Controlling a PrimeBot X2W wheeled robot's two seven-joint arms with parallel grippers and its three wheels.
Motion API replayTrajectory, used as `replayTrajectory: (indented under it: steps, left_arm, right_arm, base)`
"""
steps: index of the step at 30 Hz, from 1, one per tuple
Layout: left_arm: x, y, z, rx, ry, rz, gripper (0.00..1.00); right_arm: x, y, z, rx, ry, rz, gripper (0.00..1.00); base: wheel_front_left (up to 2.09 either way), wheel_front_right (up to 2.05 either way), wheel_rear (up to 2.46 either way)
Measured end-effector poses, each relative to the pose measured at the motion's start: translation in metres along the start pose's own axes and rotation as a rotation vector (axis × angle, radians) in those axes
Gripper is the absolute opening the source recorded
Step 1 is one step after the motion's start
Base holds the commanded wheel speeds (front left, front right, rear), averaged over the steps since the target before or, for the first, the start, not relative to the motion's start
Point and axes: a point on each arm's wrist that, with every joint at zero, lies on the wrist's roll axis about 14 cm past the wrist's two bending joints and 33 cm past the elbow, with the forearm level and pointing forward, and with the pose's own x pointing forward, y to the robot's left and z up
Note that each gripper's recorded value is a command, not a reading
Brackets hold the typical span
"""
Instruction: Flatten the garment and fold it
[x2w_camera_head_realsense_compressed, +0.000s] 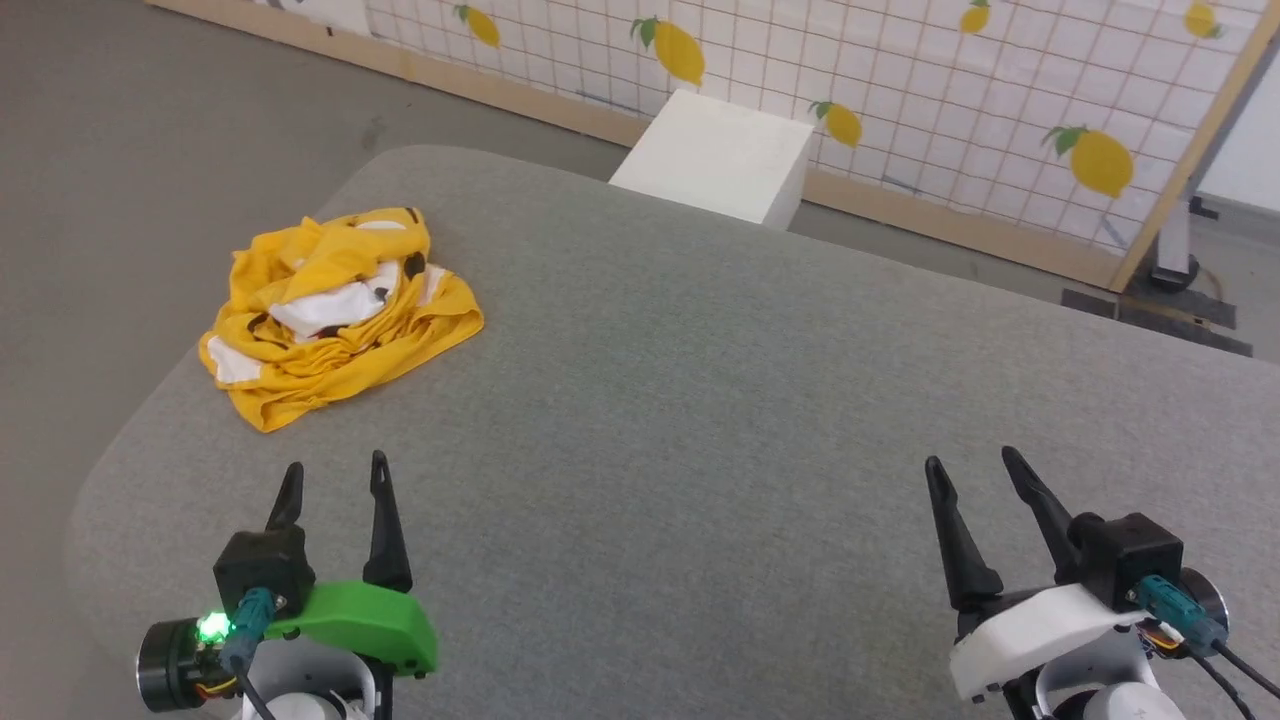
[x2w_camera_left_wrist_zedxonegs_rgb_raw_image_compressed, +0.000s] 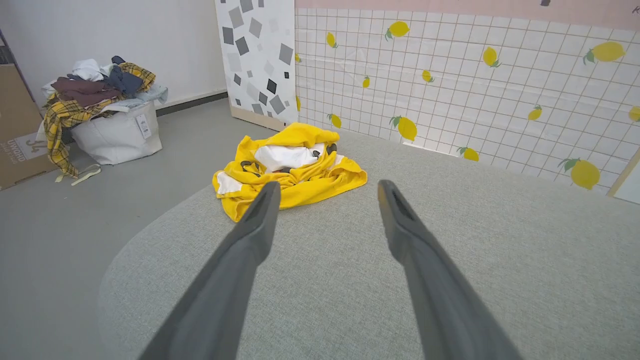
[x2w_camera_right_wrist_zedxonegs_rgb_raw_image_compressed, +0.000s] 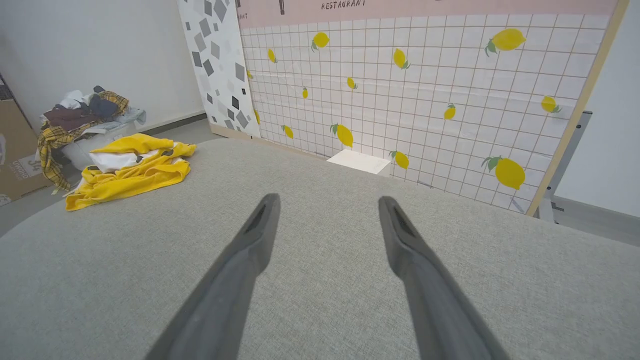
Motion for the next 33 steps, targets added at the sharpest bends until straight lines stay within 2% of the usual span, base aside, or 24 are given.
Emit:
replayTrajectory:
  steps: [33]
  left_arm:
    - [-0.047, 0.075, -0.002, -0.003, -0.011, 0.243, 1.0]
  right_arm:
    - [0.033, 0.078, -0.005, 0.065, -0.012, 0.233, 1.0]
  base:
    - [0.0, 0.0, 0.0]
